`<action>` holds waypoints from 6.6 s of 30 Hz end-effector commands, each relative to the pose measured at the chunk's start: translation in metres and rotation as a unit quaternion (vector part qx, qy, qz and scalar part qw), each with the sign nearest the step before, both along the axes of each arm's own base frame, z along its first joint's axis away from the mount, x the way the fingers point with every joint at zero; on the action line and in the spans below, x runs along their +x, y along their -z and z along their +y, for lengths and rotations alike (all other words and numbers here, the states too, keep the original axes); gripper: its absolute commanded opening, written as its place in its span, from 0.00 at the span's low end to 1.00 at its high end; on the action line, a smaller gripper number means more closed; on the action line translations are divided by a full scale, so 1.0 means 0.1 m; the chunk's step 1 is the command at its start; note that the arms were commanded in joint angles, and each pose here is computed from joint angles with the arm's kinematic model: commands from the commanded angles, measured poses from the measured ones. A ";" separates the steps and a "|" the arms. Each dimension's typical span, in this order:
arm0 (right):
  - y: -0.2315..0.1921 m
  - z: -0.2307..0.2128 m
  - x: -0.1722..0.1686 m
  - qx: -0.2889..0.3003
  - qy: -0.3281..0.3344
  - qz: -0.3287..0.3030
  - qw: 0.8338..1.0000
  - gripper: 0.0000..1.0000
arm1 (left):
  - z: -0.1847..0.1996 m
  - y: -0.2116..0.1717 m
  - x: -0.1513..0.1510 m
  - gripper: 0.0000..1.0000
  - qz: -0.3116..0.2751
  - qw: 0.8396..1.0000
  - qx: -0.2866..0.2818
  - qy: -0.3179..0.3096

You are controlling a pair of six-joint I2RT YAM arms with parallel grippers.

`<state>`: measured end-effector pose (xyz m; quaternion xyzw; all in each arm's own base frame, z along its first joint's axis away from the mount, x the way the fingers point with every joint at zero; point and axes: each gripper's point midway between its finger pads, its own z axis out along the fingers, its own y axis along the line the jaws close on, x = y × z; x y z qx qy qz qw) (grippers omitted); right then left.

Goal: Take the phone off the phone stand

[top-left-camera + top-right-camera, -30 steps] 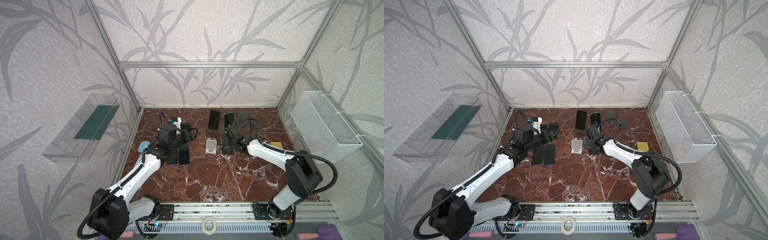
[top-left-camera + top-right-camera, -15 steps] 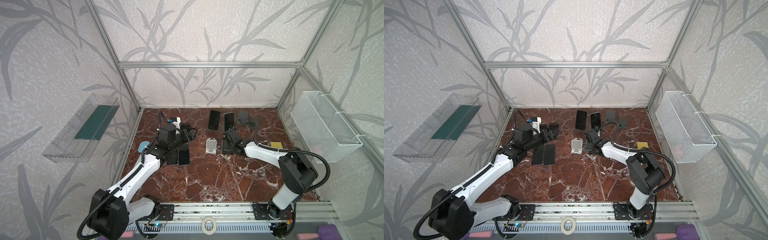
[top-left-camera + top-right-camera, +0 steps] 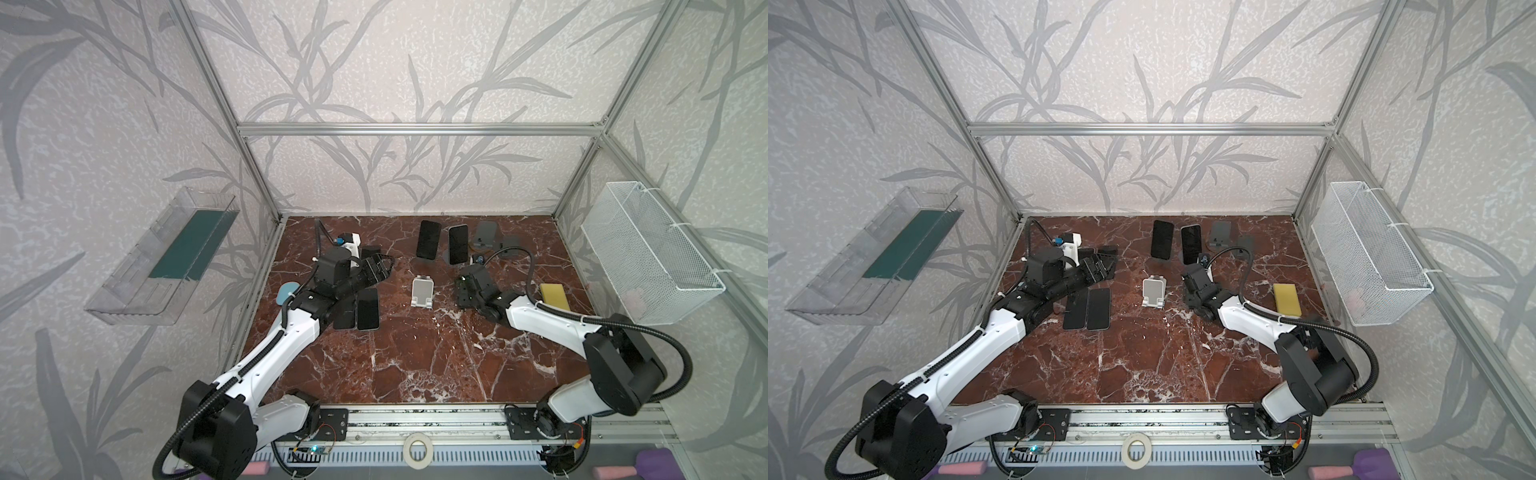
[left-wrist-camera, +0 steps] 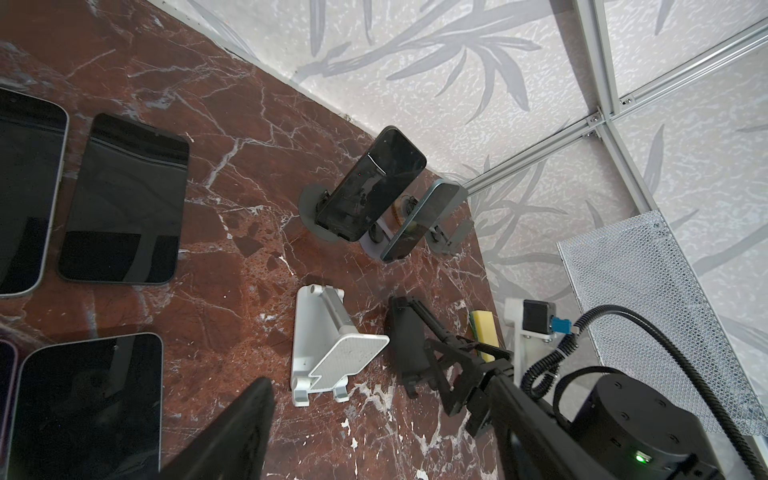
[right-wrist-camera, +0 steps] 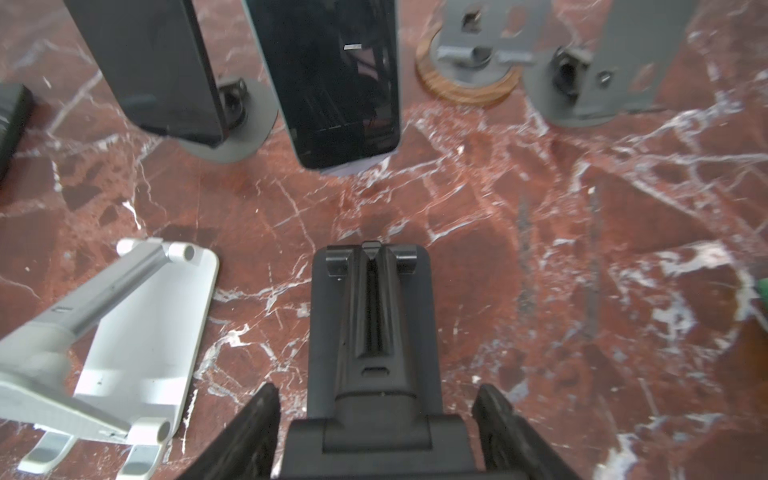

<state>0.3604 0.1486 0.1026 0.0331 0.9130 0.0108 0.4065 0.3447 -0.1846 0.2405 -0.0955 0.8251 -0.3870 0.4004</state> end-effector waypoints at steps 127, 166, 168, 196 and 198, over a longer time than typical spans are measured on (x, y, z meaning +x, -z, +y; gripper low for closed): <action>-0.40 -0.49 0.44 0.025 0.071 -0.020 0.997 0.54 | 0.65 -0.49 -0.09 0.85 -0.085 0.986 0.028 -0.137; 0.32 -0.98 0.84 0.045 0.101 0.103 0.989 0.76 | 0.59 -0.40 -0.05 0.85 -0.071 0.989 0.023 -0.128; 0.26 -0.96 0.80 0.052 0.099 0.102 0.989 0.78 | 0.56 -0.40 -0.05 0.85 -0.072 0.990 0.019 -0.123; -1.31 -0.98 -0.30 0.105 0.024 -0.106 0.989 0.98 | 0.89 -0.31 0.07 0.86 -0.067 0.980 0.070 -0.173; -1.31 -0.96 -0.33 0.111 0.018 -0.105 0.988 0.98 | 0.87 -0.34 0.07 0.85 -0.066 0.982 0.065 -0.167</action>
